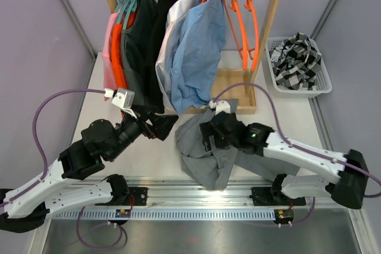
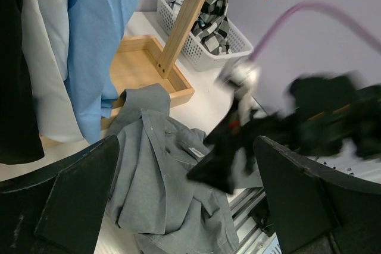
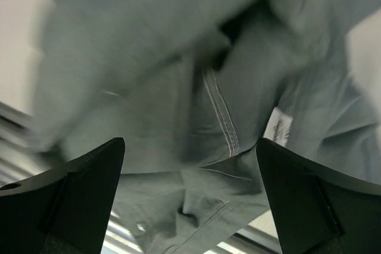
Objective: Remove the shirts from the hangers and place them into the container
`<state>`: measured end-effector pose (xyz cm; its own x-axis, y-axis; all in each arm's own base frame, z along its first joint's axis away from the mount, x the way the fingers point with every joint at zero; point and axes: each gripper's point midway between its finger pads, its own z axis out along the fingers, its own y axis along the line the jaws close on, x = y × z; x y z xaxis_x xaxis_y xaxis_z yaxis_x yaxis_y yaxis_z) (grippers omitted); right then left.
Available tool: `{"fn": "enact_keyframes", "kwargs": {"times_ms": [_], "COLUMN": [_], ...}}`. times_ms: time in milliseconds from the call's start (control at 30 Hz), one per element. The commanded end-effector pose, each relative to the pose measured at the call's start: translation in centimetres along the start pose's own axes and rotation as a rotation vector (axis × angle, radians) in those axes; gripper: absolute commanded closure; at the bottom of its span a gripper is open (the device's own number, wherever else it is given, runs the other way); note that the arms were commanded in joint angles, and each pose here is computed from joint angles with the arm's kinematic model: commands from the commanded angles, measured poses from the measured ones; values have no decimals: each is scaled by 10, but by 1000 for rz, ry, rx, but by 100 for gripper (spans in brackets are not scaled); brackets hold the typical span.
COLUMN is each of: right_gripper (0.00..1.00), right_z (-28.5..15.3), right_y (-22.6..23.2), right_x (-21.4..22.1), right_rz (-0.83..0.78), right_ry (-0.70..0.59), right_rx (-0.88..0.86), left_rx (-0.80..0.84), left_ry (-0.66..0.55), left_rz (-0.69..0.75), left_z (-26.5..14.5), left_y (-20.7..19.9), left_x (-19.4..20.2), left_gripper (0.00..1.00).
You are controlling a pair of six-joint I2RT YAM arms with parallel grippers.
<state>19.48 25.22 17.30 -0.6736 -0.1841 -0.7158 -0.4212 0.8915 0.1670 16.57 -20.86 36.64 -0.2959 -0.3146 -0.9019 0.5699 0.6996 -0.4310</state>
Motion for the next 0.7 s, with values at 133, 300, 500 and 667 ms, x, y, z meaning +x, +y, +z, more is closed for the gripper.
{"fn": "enact_keyframes", "kwargs": {"times_ms": [133,300,500,667], "right_gripper": [1,1,1,1], "right_z": [76,95,84,67], "right_y": [43,75,80,83], "right_x": [37,42,37,21], "right_rz": [145,156,156,132], "right_ry": [70,118,87,45], "right_rx": [-106,-230,-264,-287], "left_rx": [-7,-10,-15,-60], "left_ry": [-14,-12,-2,19], "left_rz": [-11,-24,-25,6], "left_z": [3,2,1,7], "left_y": [-2,-2,0,8], "left_x": [-6,-6,-1,6], "left_gripper": [1,1,1,1]}}
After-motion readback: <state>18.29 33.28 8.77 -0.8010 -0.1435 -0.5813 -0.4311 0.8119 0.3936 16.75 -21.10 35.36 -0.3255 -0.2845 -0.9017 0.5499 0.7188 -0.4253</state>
